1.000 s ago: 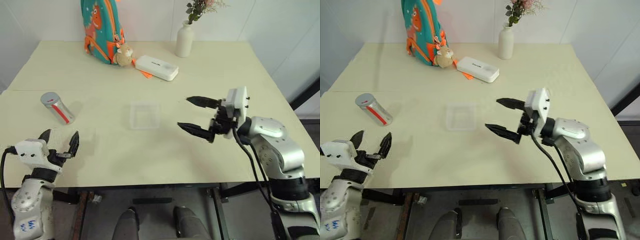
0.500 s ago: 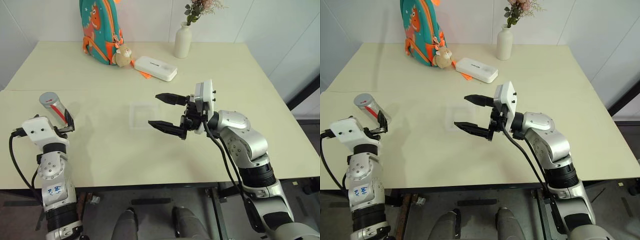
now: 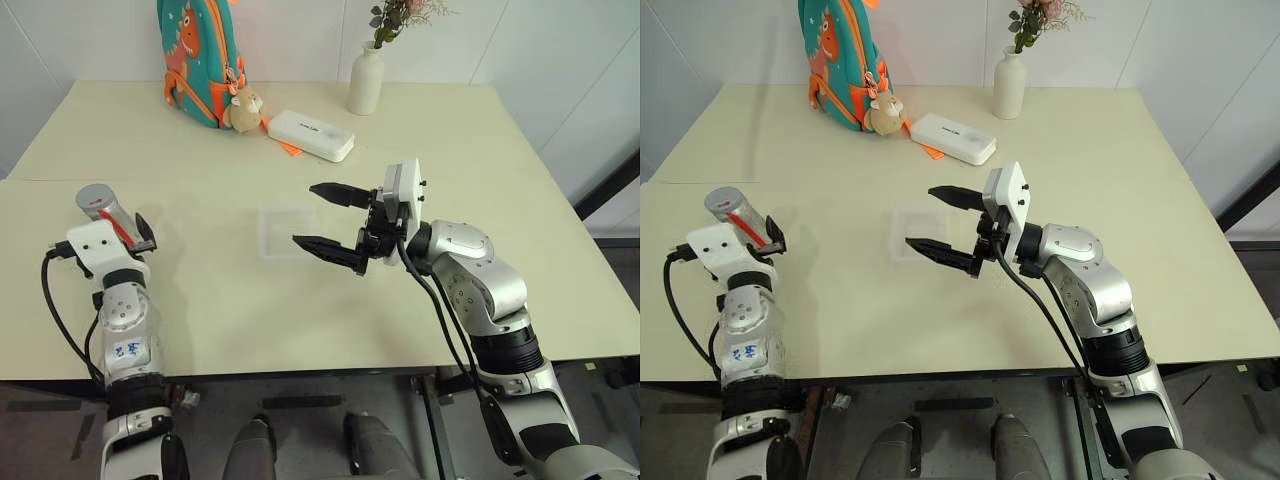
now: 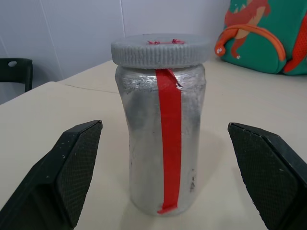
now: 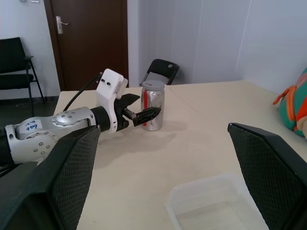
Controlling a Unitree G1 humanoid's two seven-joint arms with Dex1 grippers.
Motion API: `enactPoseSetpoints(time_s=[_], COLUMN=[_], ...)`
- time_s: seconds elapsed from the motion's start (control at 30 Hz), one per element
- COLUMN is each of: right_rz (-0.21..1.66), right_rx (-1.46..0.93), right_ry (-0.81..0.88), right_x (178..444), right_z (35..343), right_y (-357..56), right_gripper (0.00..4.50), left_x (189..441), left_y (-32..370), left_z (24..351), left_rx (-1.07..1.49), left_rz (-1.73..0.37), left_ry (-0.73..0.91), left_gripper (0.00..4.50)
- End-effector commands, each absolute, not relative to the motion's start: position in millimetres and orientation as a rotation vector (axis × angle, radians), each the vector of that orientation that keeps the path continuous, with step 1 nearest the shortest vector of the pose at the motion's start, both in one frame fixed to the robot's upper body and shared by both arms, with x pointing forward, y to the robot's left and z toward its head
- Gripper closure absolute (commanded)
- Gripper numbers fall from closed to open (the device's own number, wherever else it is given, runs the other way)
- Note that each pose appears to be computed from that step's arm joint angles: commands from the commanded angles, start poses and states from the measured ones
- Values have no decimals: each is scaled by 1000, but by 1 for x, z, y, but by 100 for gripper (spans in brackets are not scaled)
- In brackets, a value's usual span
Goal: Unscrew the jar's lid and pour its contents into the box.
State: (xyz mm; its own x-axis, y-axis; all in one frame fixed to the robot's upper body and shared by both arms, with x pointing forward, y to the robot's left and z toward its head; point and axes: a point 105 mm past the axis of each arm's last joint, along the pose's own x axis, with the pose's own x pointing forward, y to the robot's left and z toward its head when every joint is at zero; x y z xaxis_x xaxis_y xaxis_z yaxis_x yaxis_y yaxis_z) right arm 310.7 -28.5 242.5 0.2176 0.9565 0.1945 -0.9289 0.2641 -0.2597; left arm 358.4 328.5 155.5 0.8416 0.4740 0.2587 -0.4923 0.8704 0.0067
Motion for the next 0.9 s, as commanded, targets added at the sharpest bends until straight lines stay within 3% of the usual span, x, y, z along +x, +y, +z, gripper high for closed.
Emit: enactPoseSetpoints(time_s=[0.03,0.3,0.4,0.6,0.7,0.77,0.9], right_rz=[1294,1272,1257,1246,1242,1236,1217], right_rx=[-102,-93,-90,-87,-87,-90,-118], right_ry=[-418,-424,-427,-424,-422,-417,-390], right_x=[304,301,301,301,302,302,301], right_z=[255,254,254,252,252,252,250], right_y=[-31,-31,-33,-34,-36,-38,-41], right_gripper=[0,0,0,0,0,0,0], left_x=[363,382,384,388,388,388,381], left_y=[336,346,347,344,340,324,272], left_z=[172,176,175,172,171,188,227], left_rx=[111,118,114,109,82,76,63], left_rz=[522,515,504,481,468,389,64], left_ry=[-307,-282,-282,-272,-278,-341,-432], left_gripper=[3,3,57,245,252,252,252])
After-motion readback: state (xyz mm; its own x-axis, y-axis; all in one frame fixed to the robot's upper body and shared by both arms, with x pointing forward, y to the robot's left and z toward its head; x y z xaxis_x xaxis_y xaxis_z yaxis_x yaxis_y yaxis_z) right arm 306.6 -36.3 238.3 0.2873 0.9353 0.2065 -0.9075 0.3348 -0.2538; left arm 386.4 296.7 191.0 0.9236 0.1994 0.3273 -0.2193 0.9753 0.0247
